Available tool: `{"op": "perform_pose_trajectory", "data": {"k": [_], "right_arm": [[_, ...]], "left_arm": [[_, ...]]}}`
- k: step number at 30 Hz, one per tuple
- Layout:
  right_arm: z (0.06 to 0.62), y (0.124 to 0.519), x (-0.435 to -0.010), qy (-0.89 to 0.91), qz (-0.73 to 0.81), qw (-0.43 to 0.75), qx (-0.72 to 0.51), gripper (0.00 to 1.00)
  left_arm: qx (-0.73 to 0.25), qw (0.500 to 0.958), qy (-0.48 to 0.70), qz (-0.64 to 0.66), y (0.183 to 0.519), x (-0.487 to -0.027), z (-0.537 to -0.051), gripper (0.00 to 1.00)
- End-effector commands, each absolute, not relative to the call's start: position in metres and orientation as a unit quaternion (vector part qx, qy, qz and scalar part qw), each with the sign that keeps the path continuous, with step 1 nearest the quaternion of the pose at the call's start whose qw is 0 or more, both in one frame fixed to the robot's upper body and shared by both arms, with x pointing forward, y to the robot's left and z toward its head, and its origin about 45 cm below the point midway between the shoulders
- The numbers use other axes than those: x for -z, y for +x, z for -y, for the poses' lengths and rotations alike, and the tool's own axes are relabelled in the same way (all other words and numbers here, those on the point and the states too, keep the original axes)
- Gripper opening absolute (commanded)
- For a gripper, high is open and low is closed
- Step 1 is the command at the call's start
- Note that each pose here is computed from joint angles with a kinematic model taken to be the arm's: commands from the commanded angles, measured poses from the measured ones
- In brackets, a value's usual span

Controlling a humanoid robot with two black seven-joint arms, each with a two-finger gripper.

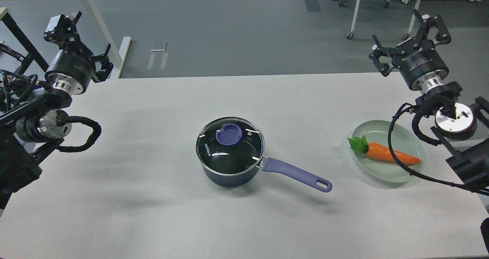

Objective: Open pot lid
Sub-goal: 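Raise the right gripper away from the green plate, then reach the right gripper to the purple pot handle and grasp it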

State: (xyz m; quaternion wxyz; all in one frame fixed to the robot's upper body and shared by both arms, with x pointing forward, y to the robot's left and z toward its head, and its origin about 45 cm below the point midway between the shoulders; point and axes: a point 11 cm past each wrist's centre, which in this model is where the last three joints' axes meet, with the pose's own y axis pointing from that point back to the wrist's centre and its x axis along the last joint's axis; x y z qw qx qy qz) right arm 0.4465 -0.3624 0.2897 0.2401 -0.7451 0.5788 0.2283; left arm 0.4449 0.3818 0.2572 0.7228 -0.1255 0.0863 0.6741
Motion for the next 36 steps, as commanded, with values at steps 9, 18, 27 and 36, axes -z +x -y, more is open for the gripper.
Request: {"op": "perform_pose_trajectory", "data": {"k": [9,18,27,36], "right_arm": [[0.319,0.414,-0.339,-0.854,-0.505,-0.086,0.089,1.0],[0.231,0.378,-0.318,-0.867,-0.271,-0.277,0.313,0.99],[0.213,0.334,-0.253,-0.794,-0.051,-0.394,0.46,0.99],[0.208,0.306,-0.223,-0.795,0.027,-0.398,0.457,0.96]], "left_arm": [[-0.64,0.76,-0.092,-0.068,0.439,-0.259,-0.373,1.0],[-0.615,0.783,-0.073,-0.046,0.434,-0.263,-0.36,1.0],[-0.609,0.79,-0.049,-0.043,0.429,-0.25,-0.346,1.0],[-0.633,0.763,-0.084,-0.097,0.426,-0.236,-0.357,1.0]]}}
